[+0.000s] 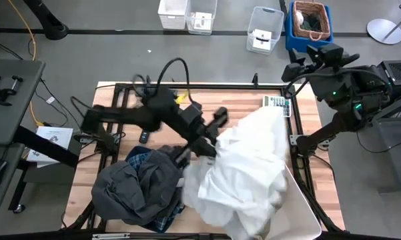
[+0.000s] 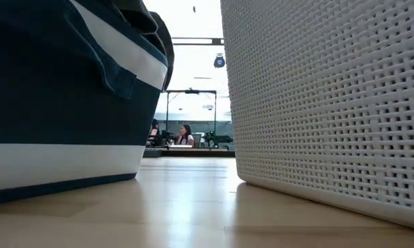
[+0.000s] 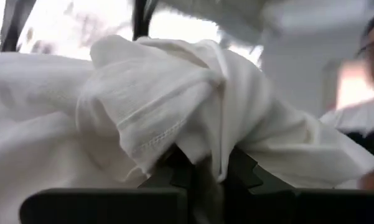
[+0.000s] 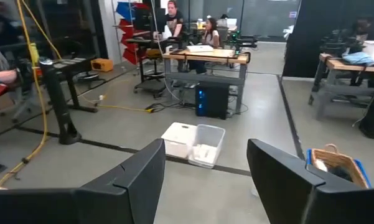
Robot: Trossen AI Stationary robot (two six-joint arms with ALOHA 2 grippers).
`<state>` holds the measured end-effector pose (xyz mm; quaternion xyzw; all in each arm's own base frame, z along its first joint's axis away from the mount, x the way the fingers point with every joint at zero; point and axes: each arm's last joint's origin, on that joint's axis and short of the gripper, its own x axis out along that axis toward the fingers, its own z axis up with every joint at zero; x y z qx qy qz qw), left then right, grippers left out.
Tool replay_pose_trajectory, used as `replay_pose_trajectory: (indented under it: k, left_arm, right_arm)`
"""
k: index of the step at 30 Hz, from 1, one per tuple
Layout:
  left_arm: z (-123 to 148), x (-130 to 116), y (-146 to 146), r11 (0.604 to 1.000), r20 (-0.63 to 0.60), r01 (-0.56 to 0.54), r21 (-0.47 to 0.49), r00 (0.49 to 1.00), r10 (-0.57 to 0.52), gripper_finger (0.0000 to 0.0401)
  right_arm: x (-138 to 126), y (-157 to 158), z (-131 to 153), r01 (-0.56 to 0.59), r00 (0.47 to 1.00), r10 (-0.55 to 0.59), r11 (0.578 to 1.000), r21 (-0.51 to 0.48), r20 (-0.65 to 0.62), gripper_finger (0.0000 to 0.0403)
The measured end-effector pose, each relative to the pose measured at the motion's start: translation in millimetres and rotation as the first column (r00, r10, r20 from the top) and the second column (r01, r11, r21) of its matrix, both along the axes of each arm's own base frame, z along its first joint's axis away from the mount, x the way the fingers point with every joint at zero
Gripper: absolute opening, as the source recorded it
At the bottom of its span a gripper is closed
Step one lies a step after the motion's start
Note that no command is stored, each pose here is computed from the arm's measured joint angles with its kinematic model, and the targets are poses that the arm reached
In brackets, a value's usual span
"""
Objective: Sort clothes
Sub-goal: Put the white shirt into the white laundry organizer
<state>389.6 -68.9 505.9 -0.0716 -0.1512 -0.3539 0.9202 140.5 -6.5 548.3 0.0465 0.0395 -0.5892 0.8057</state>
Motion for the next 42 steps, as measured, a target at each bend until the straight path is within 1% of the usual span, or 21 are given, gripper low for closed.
replay_pose_trajectory:
  k: [3,5,7,10,12,14,17,19,20,22,25,27,31,32,33,35,36,38,39,41,42]
  left_arm:
    - [-9,22,-4,0.994,0.162,0.053,-0.091,0.986,-0.037,0.0030]
    - [-16,36,-3,0.989,0.222,0.067,-0.133,0.974,-0.037,0.0030]
    - [-24,50,-2,0.985,0.212,0.068,-0.155,0.977,-0.034,0.0030]
    - [-43,71,-3,0.987,0.142,0.047,-0.153,0.990,-0.025,0.0030]
    - [-59,82,-4,0.987,0.058,0.051,-0.151,0.997,-0.043,0.0030]
    - [-75,90,-4,0.986,-0.080,0.078,-0.146,0.993,-0.090,0.0030]
    - [-101,96,-2,0.991,-0.328,0.105,-0.088,0.936,-0.128,0.0030]
    - [-117,93,-2,0.998,-0.482,0.069,0.009,0.874,-0.056,0.0030]
    - [-125,90,-4,0.996,-0.537,0.039,0.086,0.843,0.013,0.0030]
    - [-140,82,-7,0.971,-0.616,0.017,0.239,0.775,0.139,0.0030]
    - [-159,71,-14,0.910,-0.679,0.093,0.404,0.697,0.230,0.0029]
    - [-170,68,-17,0.868,-0.700,0.106,0.485,0.642,0.313,0.0029]
    - [-197,65,-15,0.805,-0.745,0.150,0.574,0.504,0.437,0.0029]
    - [-202,66,-12,0.793,-0.747,0.155,0.590,0.478,0.462,0.0029]
    - [-206,67,-11,0.769,-0.731,0.145,0.623,0.459,0.505,0.0029]
    - [-211,64,-4,0.699,-0.685,0.146,0.700,0.415,0.599,0.0029]
    - [-213,63,0,0.651,-0.649,0.153,0.743,0.400,0.647,0.0029]
    - [-217,64,14,0.538,-0.556,0.167,0.827,0.389,0.734,0.0029]
    - [-217,63,21,0.494,-0.527,0.190,0.849,0.391,0.755,0.0029]
    - [-209,62,34,0.385,-0.425,0.182,0.905,0.426,0.798,0.0029]
    - [-207,62,41,0.346,-0.393,0.185,0.920,0.444,0.806,0.0030]
  right_arm:
    - [-1,-3,0,0.008,1.000,-0.008,1.000,-0.002,-0.029,0.0222]
    - [-1,-5,0,0.003,0.999,-0.003,1.000,0.010,-0.035,0.0222]
    - [0,-6,-1,-0.019,0.998,0.020,0.999,0.029,-0.053,0.0222]
    - [1,-8,-2,-0.052,0.993,0.057,0.997,0.051,-0.099,0.0222]
    - [2,-9,-3,-0.069,0.991,0.077,0.995,0.067,-0.113,0.0222]
    - [1,-10,-3,-0.077,0.989,0.086,0.994,0.077,-0.119,0.0222]
    - [0,-11,-3,-0.087,0.988,0.097,0.992,0.089,-0.119,0.0222]
    - [-1,-11,-2,-0.092,0.988,0.103,0.991,0.092,-0.119,0.0222]
    - [-2,-11,-2,-0.094,0.987,0.105,0.991,0.093,-0.118,0.0222]
    - [-3,-11,-2,-0.103,0.985,0.114,0.990,0.092,-0.131,0.0222]
    - [-5,-11,-2,-0.106,0.982,0.117,0.991,0.085,-0.147,0.0222]
    - [-5,-11,-1,-0.098,0.983,0.109,0.992,0.079,-0.148,0.0222]
    - [-5,-11,-1,-0.093,0.984,0.104,0.993,0.078,-0.143,0.0222]
    - [-5,-11,-1,-0.093,0.984,0.103,0.993,0.078,-0.142,0.0222]
    - [-4,-11,-2,-0.092,0.984,0.103,0.993,0.078,-0.142,0.0222]
    - [-4,-11,-2,-0.092,0.985,0.102,0.993,0.079,-0.140,0.0222]
    - [-4,-11,-2,-0.090,0.986,0.100,0.992,0.083,-0.130,0.0222]
    - [-4,-11,-2,-0.087,0.989,0.097,0.992,0.088,-0.113,0.0222]
    - [-4,-11,-2,-0.087,0.989,0.096,0.992,0.089,-0.109,0.0222]
    - [-4,-11,-2,-0.086,0.990,0.096,0.992,0.090,-0.106,0.0222]
    - [-4,-11,-2,-0.086,0.990,0.096,0.992,0.090,-0.106,0.0222]
